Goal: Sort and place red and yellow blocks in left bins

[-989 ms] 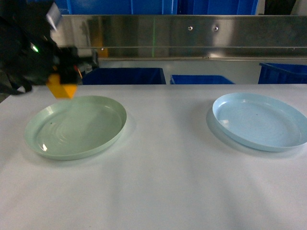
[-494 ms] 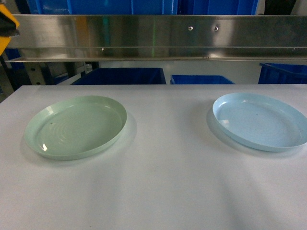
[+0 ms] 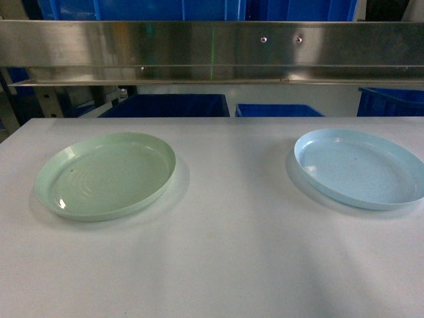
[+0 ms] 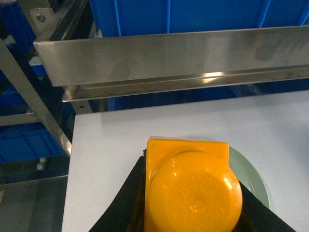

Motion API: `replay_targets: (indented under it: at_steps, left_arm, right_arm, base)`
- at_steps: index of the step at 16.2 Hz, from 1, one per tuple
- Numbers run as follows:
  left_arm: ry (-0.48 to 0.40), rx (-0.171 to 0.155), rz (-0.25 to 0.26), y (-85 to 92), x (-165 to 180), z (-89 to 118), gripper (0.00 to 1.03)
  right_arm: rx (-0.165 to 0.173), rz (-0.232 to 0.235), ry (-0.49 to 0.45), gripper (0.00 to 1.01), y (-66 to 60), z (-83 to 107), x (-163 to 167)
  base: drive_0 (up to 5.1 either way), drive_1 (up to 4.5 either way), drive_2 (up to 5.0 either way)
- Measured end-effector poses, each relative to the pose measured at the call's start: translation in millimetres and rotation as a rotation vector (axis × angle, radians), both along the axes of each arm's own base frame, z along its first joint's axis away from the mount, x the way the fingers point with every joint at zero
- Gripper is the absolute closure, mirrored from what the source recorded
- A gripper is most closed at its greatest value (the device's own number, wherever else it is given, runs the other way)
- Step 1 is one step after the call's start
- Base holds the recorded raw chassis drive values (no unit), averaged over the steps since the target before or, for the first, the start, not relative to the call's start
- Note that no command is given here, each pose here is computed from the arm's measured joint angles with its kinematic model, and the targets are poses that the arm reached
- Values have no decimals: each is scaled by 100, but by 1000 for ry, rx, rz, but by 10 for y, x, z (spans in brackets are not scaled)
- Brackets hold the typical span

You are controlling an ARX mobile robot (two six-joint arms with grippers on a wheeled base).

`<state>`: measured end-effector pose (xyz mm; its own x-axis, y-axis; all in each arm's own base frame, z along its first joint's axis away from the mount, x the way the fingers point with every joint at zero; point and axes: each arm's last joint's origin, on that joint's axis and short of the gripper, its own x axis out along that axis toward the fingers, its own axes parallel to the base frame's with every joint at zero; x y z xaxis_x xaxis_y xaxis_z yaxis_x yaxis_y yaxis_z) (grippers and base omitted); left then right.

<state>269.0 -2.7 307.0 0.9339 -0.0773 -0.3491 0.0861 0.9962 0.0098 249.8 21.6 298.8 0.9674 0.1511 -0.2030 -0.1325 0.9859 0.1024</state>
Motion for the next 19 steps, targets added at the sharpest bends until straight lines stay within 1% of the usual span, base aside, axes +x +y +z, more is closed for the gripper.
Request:
replay_targets:
  at_steps: [2, 3, 4, 8, 10, 11, 19]
  left_arm:
    - [-38, -4, -1, 24, 26, 25, 76]
    - [-81, -6, 23, 79, 70, 43, 76]
    - [-66, -3, 45, 117, 80, 19, 76]
    - [-65, -4, 39, 106, 87, 15, 76]
    - [-66, -3, 43, 110, 87, 15, 76]
    - [-68, -5, 32, 93, 87, 18, 76]
    - [-64, -5, 37, 103, 92, 9, 76]
  right_arm:
    - [0, -1, 0, 73, -1, 0, 0]
    - [0, 0, 0, 73, 0, 0, 0]
    - [0, -1, 0, 73, -1, 0, 0]
    - [0, -1, 0, 73, -1, 0, 0]
    - [0, 1, 0, 73, 1, 0, 0]
    - [0, -9, 0, 73, -18, 0, 2]
    - [0, -6, 1, 73, -14, -1, 1]
  base:
    - [0, 0, 0]
    - [0, 0, 0]
    - [0, 0, 0]
    - [0, 0, 0]
    - [-475, 255, 255]
    - [-466, 176, 355]
    - [-476, 143, 348]
